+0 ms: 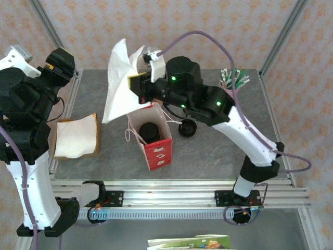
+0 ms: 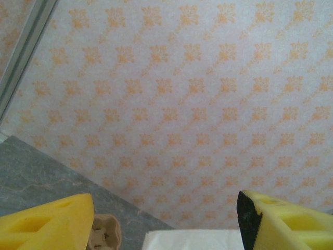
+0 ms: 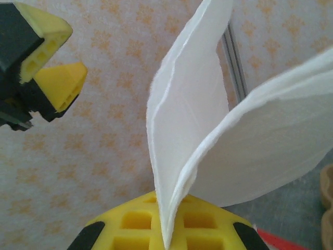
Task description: Pack the takeout coffee
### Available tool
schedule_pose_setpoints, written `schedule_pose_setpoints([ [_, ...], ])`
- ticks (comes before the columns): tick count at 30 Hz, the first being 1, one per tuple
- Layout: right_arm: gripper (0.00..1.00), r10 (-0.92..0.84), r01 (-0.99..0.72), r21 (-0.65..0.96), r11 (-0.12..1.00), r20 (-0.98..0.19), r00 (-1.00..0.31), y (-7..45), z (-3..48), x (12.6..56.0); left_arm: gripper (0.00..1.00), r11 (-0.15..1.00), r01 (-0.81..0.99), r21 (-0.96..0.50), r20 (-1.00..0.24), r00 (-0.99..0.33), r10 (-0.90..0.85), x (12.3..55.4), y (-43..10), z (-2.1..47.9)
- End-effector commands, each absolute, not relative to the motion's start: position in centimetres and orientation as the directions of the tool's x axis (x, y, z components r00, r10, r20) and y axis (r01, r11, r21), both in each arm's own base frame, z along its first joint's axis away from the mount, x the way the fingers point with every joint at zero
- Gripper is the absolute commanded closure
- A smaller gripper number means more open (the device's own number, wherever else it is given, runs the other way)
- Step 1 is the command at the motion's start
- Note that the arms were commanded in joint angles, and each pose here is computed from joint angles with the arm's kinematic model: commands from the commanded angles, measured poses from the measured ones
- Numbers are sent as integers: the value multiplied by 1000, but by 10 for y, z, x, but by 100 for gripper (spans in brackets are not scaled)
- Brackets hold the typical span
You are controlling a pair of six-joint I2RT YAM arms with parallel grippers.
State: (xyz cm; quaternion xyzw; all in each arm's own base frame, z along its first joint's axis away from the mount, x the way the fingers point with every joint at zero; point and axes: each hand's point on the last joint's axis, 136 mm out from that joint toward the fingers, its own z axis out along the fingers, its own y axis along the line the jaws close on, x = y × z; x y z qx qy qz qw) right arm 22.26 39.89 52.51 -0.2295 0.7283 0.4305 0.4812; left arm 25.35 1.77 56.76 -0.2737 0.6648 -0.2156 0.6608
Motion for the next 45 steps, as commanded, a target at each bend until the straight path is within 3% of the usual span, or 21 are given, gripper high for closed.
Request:
schedule_pose_setpoints([
  [1,100,101,-670,511,538,-828,-551,379,513,210,28,742,-17,-670,-743,29,-669,248,10,574],
  [10,100,74,-563,625,541,-702,-708,350,472,192,28,727,-12,-687,-727,2,-687,247,6,560],
  [24,100,-30,-571,653,497,-645,-764,370,453,204,29,721,-15,-693,-721,-9,-693,252,5,550],
  [37,100,-67,-404,493,771,-567,-821,322,375,232,29,722,-22,-692,-722,-12,-692,253,6,547],
  [45,100,-145,-382,358,852,-539,-830,307,352,239,29,722,-30,-691,-722,-13,-692,253,7,545],
])
